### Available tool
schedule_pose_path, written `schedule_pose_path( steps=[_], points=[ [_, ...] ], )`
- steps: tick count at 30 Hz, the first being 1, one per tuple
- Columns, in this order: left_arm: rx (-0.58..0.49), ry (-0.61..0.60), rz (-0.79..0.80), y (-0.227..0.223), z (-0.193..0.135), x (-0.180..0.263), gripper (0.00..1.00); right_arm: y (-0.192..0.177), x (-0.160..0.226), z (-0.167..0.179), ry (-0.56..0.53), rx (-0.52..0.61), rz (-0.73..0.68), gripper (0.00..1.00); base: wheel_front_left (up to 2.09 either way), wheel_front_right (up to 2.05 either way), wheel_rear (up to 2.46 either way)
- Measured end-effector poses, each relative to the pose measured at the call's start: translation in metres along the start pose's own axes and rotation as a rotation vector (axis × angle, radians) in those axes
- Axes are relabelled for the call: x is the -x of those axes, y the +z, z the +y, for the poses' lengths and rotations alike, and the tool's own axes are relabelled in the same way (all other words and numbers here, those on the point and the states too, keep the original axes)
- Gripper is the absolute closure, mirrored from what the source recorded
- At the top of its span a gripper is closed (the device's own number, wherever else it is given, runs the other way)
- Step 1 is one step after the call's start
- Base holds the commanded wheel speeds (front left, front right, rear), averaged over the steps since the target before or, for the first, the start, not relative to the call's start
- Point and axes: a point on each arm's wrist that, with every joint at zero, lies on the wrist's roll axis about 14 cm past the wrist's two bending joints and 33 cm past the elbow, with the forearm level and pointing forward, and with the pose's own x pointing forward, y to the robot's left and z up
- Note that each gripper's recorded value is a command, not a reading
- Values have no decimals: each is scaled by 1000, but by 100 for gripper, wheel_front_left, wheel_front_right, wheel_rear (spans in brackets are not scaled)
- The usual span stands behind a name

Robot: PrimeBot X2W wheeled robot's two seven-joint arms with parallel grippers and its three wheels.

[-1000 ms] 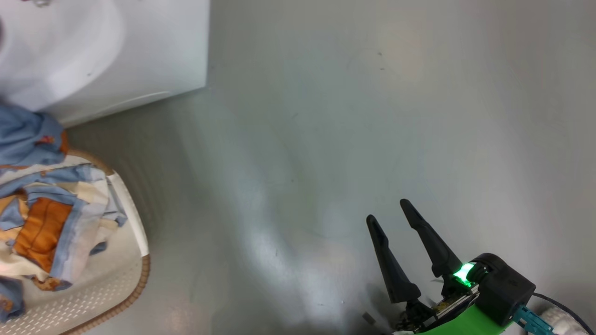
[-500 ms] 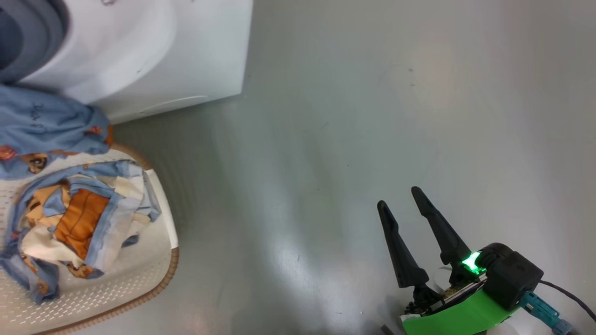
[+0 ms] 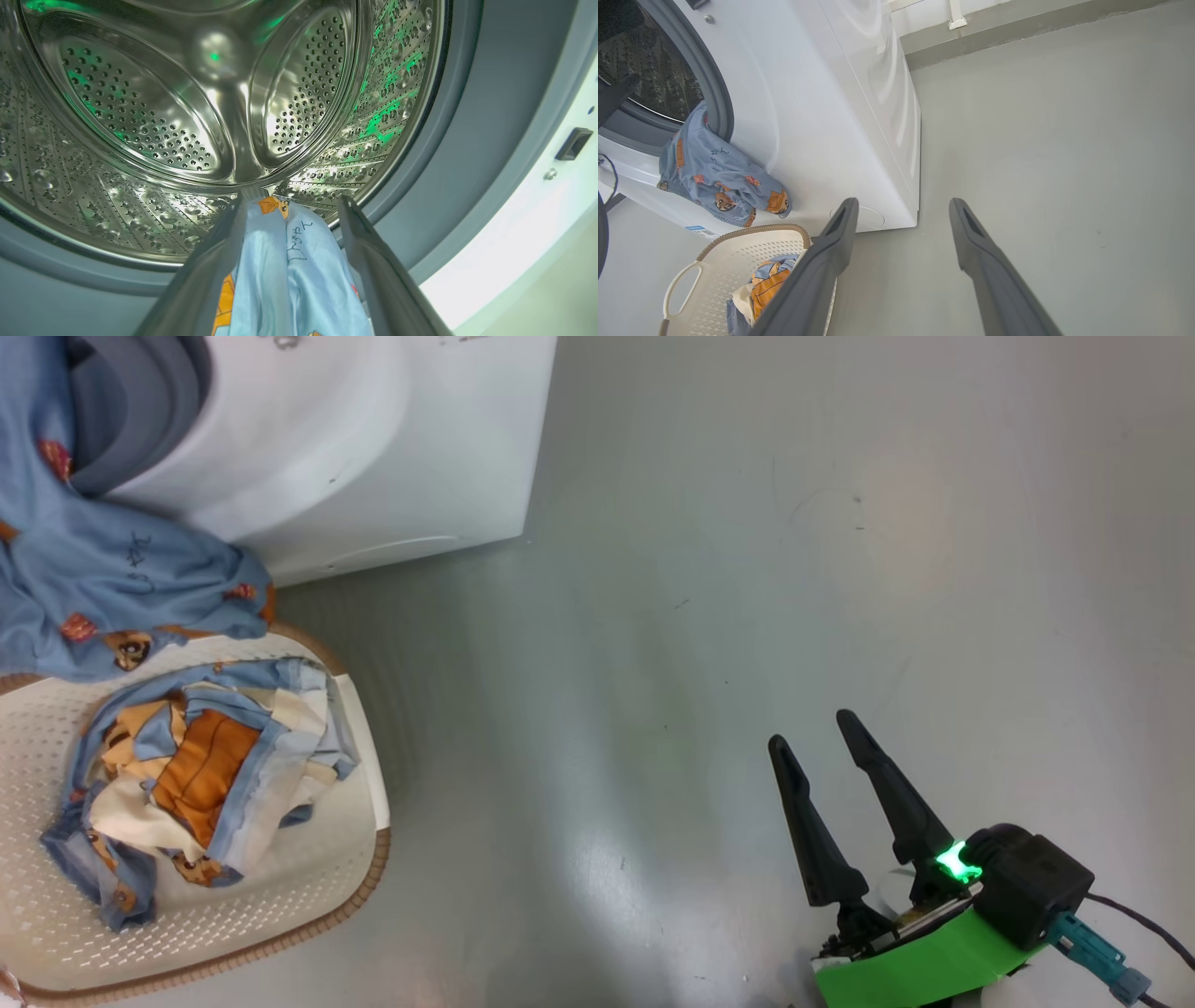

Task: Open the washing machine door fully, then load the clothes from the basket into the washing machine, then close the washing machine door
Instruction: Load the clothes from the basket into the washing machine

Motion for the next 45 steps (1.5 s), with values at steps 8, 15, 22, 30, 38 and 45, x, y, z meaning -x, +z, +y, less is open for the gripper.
schedule_pose_path(
  steps=[8,15,22,30,38,45],
  points=[
    [-7,37,34,-10,5,24,0,1,-3,2,9,0,-4,0,0,0,0],
    [2,93,85,-25,15,48,0,0,-4,3,15,-1,-3,0,0,0,0],
    [-7,122,131,-37,17,70,0,0,-6,5,22,-2,-3,0,0,0,0],
    [3,181,193,-52,25,97,0,0,-8,7,32,-3,-7,0,0,0,0],
    [6,245,239,-63,37,120,0,1,-10,9,39,-3,-10,0,0,0,0],
    [12,293,294,-75,44,143,0,-1,-10,9,39,-3,-5,0,0,0,0]
  ],
)
